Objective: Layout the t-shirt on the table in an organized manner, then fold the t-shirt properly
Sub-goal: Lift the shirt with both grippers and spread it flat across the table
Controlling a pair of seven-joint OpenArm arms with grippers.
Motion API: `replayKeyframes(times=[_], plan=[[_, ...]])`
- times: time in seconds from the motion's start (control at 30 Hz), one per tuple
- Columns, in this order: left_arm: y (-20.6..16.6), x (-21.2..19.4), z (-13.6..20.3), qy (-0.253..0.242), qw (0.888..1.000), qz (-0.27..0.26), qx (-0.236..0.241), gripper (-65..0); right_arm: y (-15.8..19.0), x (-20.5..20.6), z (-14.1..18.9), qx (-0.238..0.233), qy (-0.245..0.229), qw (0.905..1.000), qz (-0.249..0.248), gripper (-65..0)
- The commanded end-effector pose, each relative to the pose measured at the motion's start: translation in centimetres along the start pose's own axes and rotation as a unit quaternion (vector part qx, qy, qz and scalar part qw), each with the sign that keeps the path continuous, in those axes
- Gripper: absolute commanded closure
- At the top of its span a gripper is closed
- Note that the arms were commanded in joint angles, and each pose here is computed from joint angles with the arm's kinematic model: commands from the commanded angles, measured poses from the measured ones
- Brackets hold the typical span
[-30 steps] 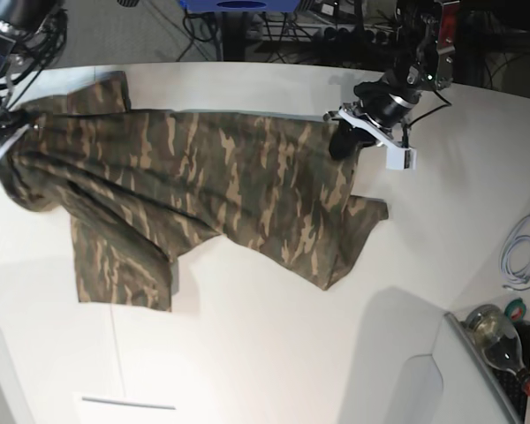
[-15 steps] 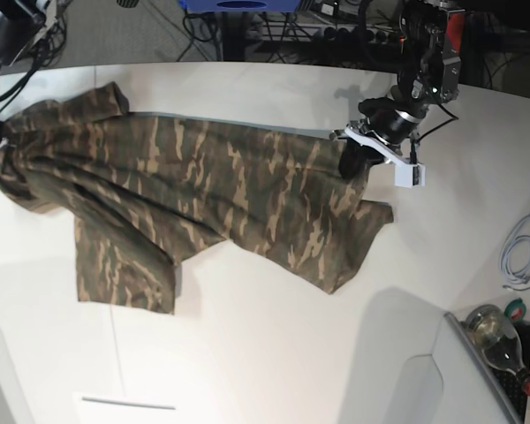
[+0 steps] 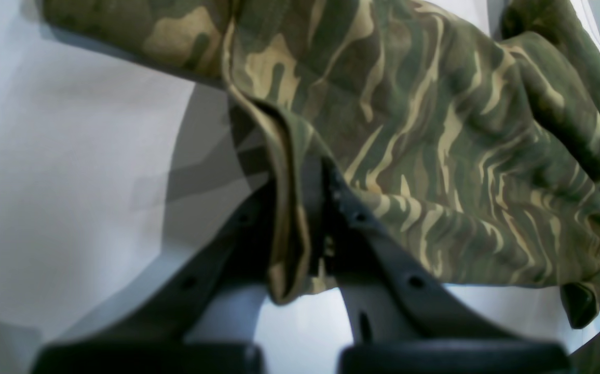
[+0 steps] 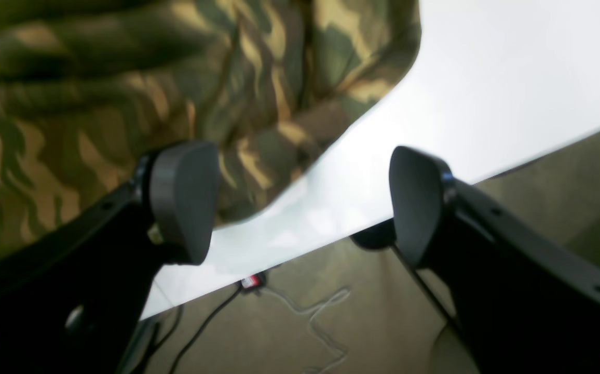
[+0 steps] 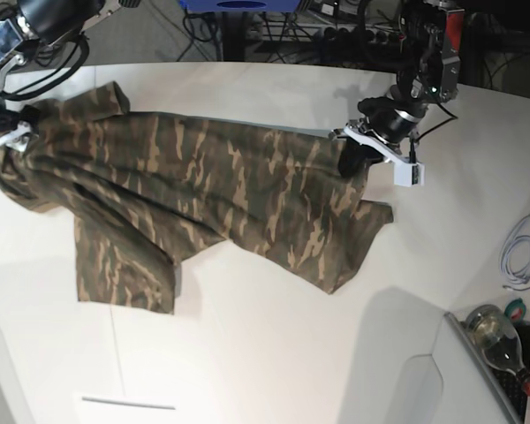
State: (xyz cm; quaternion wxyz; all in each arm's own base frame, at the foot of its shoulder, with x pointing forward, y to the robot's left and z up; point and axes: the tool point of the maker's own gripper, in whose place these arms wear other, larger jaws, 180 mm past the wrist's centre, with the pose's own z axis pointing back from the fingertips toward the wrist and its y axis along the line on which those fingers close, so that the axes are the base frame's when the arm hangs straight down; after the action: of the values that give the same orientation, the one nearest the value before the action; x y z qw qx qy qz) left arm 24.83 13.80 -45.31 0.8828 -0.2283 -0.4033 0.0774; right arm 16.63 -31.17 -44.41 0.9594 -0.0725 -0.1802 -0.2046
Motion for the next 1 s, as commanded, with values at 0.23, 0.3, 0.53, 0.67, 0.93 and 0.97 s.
replayKeyframes(times=[0.23, 0.3, 0.53, 0.67, 0.93, 0.97], plan=[[-0.2, 1.1, 0.1, -0.017, 1.0, -0.002, -0.007, 0.0, 1.6, -0.5, -3.4, 0.048, 0.019, 0.9986, -0.01, -45.8], [-0.3, 1.2, 0.1, -0.019, 1.0, -0.003, -0.008, 0.0, 1.9, -0.6, -3.8, 0.054, 0.016, 0.9983, -0.011, -39.0], [-0.3, 0.8, 0.4, -0.015, 1.0, -0.003, -0.007, 0.0, 1.9, 0.0, -3.7, 0.067, 0.002, 0.9975, -0.02, 0.0], [-1.2, 3.1, 1.2, -0.037, 0.999, -0.032, -0.02, 0.0, -0.5, 1.0, -1.7, 0.055, -0.005, 0.9983, -0.018, 0.0], [-5.3, 11.0, 0.2, -0.044, 0.99, -0.12, -0.061, 0.0, -0.1, 10.1, 2.3, 0.042, -0.084, 0.9924, 0.08, 0.0], [-6.1, 12.5, -0.3, -0.051, 0.989, -0.125, -0.068, 0.0, 0.9, 11.9, 2.6, 0.047, -0.097, 0.9891, 0.1, 0.0]])
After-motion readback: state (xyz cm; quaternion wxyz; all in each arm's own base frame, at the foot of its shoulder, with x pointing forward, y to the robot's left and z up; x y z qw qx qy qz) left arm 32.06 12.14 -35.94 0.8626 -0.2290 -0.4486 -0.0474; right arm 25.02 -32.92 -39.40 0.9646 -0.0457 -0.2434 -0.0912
